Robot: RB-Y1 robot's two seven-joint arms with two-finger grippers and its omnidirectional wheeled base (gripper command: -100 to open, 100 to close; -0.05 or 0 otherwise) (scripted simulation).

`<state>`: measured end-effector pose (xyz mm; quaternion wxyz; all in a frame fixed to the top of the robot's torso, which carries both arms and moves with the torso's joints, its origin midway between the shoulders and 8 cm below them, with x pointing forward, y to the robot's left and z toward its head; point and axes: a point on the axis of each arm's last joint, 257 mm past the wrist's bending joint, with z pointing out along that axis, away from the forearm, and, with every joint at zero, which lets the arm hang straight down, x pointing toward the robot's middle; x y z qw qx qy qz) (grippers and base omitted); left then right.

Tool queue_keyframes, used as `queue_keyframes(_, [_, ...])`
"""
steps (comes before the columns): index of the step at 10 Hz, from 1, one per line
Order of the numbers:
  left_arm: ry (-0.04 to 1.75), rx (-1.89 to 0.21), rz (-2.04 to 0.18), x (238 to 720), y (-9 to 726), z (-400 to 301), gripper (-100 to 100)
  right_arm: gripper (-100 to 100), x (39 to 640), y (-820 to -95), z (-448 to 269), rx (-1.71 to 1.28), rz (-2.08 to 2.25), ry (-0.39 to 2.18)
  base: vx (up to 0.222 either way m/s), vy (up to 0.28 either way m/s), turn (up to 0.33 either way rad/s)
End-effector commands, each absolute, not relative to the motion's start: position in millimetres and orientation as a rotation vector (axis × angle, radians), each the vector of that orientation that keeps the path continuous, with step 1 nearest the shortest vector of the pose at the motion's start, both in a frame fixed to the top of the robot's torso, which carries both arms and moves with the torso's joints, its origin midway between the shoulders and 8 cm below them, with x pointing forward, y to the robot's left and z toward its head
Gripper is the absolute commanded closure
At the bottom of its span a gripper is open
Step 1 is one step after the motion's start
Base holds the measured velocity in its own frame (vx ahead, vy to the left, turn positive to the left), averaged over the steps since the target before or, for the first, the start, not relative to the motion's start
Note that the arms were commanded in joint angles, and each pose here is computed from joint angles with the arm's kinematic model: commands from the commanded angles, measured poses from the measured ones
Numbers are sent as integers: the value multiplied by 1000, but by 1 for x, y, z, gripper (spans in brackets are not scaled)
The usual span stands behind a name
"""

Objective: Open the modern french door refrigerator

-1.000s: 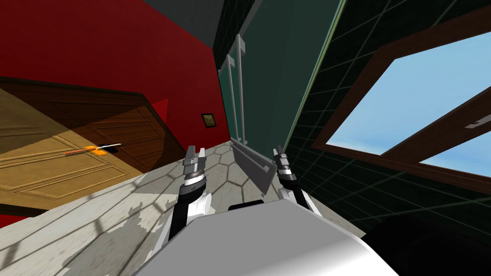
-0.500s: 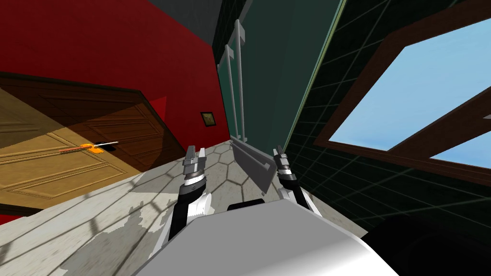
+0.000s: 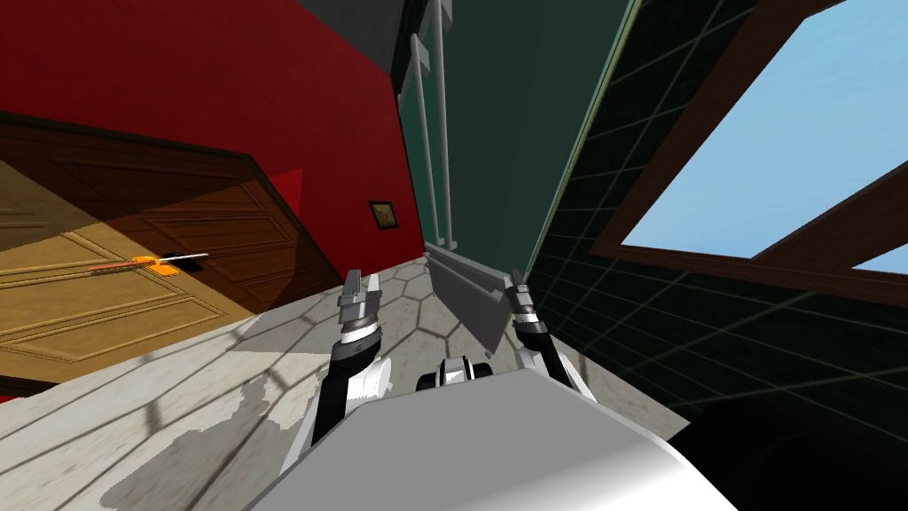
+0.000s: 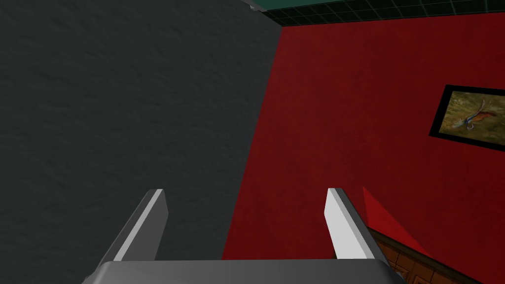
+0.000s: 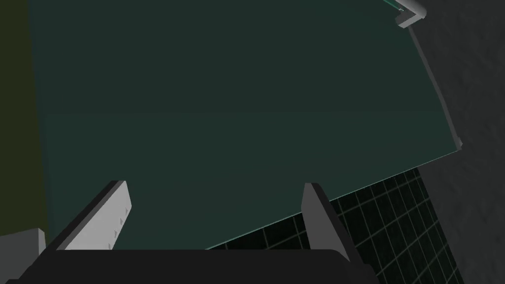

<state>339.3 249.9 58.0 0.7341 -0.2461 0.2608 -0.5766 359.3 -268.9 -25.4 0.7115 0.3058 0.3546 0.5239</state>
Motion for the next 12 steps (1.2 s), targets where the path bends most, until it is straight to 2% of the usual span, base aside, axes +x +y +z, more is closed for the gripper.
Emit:
queue_keyframes(1, [573, -541, -1268, 339, 250, 58, 0, -100, 371, -257, -54, 653, 1113, 924, -39, 0, 31])
queue_keyframes(12, [573, -541, -1268, 339, 250, 58, 0, -100, 402, -239, -188, 625, 815, 1385, -39, 0, 38])
